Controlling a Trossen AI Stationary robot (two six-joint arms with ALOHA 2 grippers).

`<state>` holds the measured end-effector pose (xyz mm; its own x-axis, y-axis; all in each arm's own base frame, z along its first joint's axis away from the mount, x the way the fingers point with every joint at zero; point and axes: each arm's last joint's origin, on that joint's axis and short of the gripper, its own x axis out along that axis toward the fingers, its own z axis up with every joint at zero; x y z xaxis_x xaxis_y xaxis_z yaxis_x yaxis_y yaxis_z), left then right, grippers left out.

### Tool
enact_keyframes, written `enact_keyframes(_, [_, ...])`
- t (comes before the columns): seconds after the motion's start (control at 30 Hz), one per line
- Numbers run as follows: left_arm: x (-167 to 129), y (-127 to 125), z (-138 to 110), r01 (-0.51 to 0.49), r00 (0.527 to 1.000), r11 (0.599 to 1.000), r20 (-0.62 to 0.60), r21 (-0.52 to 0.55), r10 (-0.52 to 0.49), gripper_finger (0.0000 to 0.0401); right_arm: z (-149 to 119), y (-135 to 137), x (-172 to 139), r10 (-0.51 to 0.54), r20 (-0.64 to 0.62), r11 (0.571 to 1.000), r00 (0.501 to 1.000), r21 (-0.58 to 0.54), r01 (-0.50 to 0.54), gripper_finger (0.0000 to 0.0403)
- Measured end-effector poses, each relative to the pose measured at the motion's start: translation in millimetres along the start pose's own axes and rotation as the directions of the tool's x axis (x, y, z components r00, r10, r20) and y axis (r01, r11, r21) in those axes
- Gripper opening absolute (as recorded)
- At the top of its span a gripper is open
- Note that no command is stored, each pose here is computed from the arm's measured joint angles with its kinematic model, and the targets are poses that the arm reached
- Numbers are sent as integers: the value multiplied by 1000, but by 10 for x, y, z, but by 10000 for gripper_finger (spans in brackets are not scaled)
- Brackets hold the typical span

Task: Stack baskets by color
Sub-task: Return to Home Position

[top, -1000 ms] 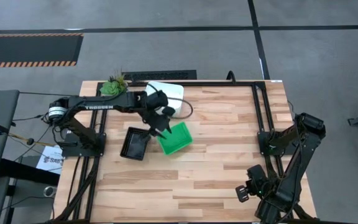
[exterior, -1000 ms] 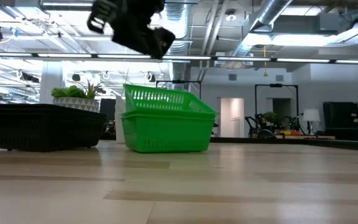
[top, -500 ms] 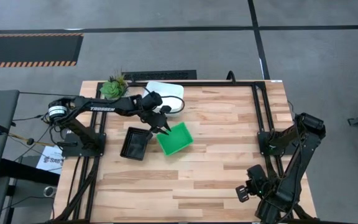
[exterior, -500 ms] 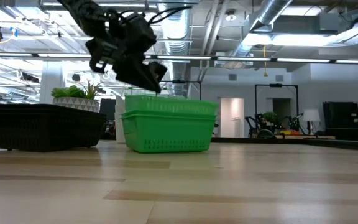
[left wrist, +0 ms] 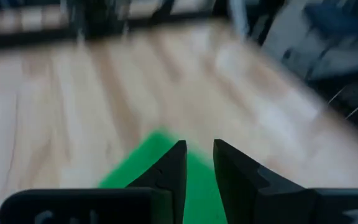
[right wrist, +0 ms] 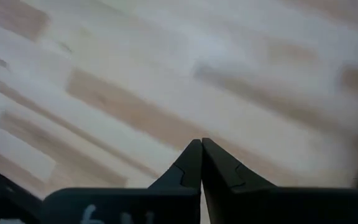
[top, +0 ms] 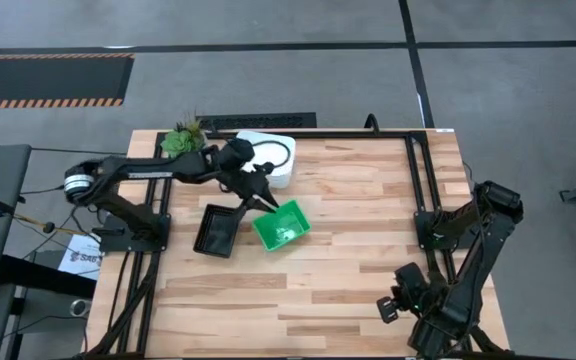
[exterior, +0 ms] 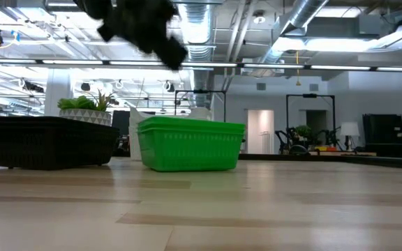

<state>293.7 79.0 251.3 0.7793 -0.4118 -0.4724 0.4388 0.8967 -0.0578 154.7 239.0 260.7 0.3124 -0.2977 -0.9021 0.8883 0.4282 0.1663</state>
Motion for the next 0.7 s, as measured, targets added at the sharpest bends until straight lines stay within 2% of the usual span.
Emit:
enact_keyframes(0.13, [-329,-236,471,16,988,1000,151,-5,-15,66,155,90,47,67,128,994,990,-99,-54,26])
enact_keyframes(0.27, [-775,-569,817,-20,957,1000,290,-2,20,66,461,195,39,135,299,974,945,-216,-71,26])
enact_keyframes(0.33, [-997,-774,914,-20,934,999,356,49,1,66,680,250,-40,184,412,956,892,-286,-65,26])
enact_keyframes(0.43, [-1283,-1062,988,-51,901,993,435,105,0,66,999,284,-226,260,602,918,755,-397,1,26])
enact_keyframes(0.53, [-1514,-1274,998,-120,870,986,490,113,50,66,1307,228,-481,283,717,895,637,-437,94,23])
enact_keyframes(0.57, [-1582,-1330,993,-147,860,982,506,116,69,66,1404,182,-570,283,734,896,618,-432,103,21])
enact_keyframes(0.7, [-1780,-1458,953,-255,812,965,555,60,181,66,1710,-89,-844,288,744,899,603,-427,98,11])
